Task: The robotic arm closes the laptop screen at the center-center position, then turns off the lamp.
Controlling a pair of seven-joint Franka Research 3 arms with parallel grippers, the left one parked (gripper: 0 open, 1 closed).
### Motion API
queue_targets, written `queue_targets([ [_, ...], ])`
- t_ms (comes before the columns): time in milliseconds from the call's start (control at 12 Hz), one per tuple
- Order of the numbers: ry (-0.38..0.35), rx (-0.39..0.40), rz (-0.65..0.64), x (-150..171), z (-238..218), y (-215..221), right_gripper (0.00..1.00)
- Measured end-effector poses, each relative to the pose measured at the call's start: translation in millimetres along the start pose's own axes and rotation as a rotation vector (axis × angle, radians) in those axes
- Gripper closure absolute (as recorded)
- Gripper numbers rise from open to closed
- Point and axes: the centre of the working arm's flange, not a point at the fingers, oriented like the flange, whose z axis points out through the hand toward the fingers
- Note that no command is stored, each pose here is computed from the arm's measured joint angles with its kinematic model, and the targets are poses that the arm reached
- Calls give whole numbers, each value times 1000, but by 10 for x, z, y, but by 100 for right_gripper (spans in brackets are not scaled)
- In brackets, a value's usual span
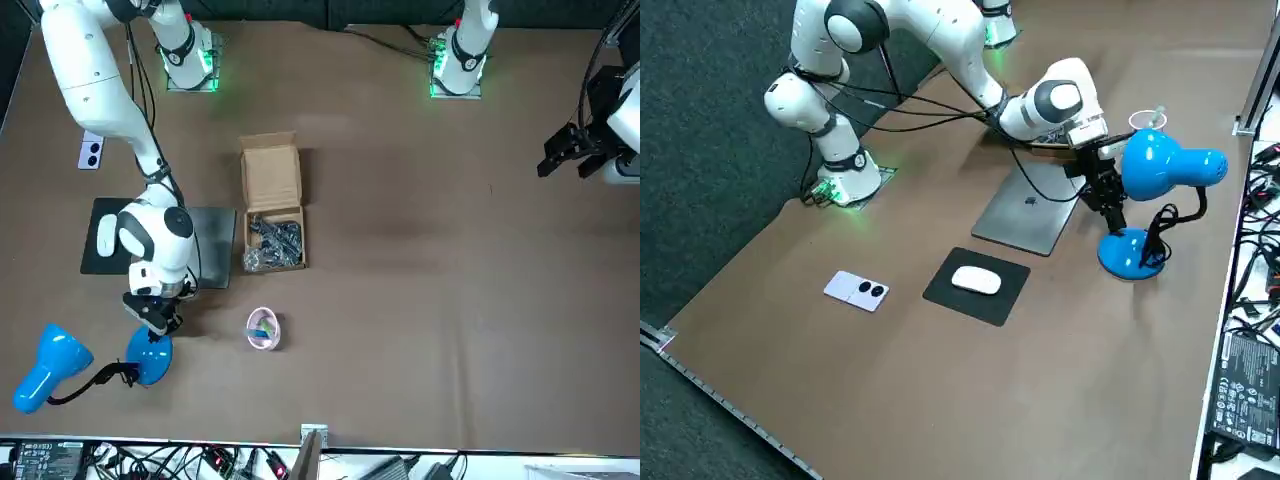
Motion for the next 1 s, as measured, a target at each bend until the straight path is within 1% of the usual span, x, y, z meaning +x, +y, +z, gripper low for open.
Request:
queue_targets([
  [1000,4,7,5,30,10,-16,98],
])
